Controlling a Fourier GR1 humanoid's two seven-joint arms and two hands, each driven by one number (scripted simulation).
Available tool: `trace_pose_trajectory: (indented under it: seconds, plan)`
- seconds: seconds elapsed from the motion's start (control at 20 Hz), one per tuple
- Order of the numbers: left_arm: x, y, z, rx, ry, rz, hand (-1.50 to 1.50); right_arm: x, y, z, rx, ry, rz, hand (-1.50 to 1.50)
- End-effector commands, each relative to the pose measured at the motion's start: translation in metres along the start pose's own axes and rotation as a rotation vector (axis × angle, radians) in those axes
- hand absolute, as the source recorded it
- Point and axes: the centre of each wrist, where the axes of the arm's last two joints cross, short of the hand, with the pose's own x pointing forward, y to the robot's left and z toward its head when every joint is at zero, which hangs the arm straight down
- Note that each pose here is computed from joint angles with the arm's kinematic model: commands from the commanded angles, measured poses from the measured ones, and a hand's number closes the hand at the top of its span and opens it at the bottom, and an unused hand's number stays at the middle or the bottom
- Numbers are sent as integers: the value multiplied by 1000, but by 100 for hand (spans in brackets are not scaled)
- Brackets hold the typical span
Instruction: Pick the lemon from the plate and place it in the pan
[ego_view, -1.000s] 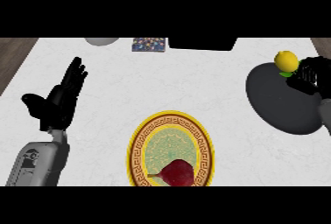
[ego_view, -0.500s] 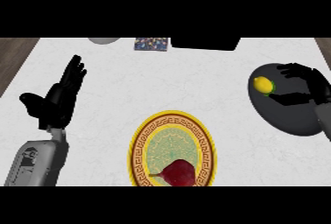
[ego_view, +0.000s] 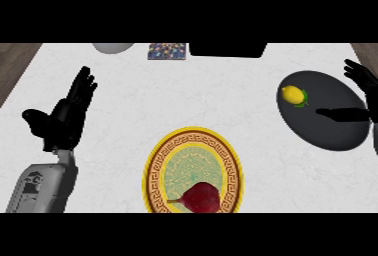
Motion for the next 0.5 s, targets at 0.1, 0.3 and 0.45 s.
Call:
trace_pose_trajectory:
  seconds: [0.1,0.3,0.45]
  plan:
    - [-3,10,6,41,12,6,0,-22,-48,31,24,-23,-231,-150]
    - [5,20,-6,55,12,-13,0,-37,-93,66,97,-59,-311,-150]
    - [-12,18,11,53,37,-5,0,-41,-125,91,105,-92,-323,-150]
